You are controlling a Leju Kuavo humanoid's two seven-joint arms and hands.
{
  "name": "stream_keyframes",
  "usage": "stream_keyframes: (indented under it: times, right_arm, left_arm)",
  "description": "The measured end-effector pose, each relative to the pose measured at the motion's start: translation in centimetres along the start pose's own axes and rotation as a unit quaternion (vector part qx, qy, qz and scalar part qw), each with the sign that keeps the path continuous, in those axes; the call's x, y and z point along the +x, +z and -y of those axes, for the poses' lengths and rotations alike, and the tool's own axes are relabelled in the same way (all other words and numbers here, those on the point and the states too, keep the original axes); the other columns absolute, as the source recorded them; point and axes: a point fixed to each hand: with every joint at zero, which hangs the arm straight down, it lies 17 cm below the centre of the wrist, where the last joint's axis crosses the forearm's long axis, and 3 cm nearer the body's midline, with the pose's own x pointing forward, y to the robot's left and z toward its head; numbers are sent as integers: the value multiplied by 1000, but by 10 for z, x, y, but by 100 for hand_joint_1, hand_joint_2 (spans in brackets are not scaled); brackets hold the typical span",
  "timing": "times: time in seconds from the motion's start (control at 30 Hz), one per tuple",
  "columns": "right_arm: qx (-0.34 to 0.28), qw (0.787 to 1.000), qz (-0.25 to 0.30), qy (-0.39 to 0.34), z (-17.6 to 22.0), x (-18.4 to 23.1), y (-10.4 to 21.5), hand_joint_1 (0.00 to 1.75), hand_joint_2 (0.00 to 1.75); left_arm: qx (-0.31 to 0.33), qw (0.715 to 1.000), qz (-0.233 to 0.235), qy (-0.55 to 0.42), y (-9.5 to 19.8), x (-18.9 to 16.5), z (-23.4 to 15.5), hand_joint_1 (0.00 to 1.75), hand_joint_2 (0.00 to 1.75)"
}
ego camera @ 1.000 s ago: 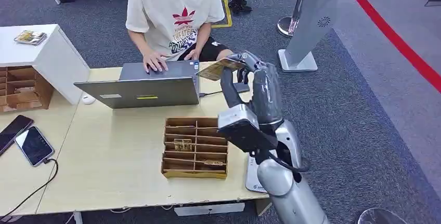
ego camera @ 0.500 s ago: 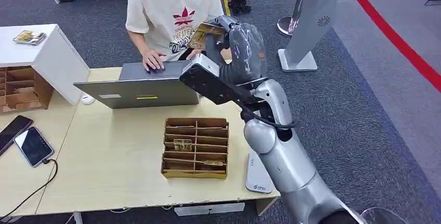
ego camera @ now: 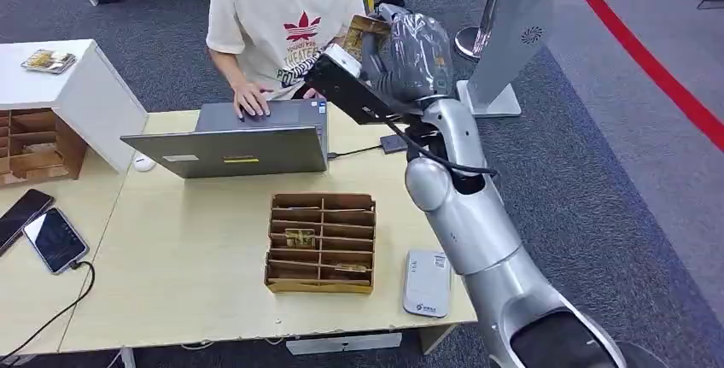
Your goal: Pass the card to the sensor for recognition and then transmit it.
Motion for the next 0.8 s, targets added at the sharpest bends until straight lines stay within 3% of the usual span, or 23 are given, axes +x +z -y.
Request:
stream_keyframes:
  times: [0.67, 0.8]
  right_arm:
    - [23, 999, -28, 18, -18, -27, 4, 175, 175]
    - [29, 998, -26, 48, -22, -30, 6, 175, 175]
  left_arm:
    - [-3, 1000, 0, -1, 0, 0, 1, 0, 0]
    - [-5, 1000, 1, -6, 0, 1, 1, 0, 0]
